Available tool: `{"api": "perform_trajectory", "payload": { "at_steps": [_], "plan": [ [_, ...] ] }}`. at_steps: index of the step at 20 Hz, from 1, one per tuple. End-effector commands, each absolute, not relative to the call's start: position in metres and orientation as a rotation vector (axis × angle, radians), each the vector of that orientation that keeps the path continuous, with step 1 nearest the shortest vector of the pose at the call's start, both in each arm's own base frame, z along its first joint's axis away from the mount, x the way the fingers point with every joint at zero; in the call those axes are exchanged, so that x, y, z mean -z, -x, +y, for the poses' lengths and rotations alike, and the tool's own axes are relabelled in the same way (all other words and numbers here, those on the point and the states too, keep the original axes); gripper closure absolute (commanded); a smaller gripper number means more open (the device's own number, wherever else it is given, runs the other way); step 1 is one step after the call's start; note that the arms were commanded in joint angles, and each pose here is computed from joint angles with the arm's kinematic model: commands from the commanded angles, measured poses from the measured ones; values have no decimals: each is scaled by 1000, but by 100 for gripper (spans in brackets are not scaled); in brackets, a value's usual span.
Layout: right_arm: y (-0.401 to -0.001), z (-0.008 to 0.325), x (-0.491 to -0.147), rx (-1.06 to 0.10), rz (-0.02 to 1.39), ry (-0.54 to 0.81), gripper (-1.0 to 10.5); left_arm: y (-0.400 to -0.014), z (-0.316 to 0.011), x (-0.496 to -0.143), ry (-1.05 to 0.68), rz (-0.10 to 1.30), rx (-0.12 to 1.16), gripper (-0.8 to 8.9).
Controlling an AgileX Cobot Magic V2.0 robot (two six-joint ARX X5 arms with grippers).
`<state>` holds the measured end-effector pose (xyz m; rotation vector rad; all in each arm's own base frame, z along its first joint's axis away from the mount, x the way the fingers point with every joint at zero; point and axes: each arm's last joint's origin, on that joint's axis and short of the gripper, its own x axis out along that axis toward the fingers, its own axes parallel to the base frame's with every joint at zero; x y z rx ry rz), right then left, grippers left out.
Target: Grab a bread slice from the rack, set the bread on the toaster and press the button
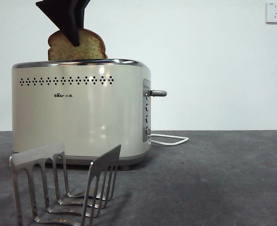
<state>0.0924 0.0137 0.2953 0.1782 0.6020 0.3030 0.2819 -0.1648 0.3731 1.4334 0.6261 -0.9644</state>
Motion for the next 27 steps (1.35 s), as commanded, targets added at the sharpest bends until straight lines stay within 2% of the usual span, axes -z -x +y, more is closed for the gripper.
{"api": "perform_trajectory", "payload": {
  "at_steps": [1, 8, 10, 14, 15, 19, 20, 27],
  "plan": [
    [-92, 14, -297, -306, 590, -168, 946, -281, -165, -378, -1386, 613, 936, 423],
    [-98, 14, -301, -302, 554, -193, 946, -243, -142, -421, -1313, 482, 830, 425],
    [-107, 15, -304, -313, 534, -275, 946, -226, -132, -437, -1196, 466, 764, 432],
    [-128, 22, -307, -513, 533, -376, 947, -191, -115, -457, -859, 510, 647, 451],
    [-133, 24, -307, -550, 536, -398, 947, -186, -111, -459, -801, 522, 627, 491],
    [-158, 28, -306, -665, 556, -519, 948, -164, -98, -467, -567, 575, 557, 802],
    [-166, 29, -305, -687, 566, -552, 948, -160, -95, -468, -529, 585, 544, 830],
    [-216, 42, -297, -787, 690, -707, 951, -140, -83, -468, -328, 681, 471, 822]
  ]
}}
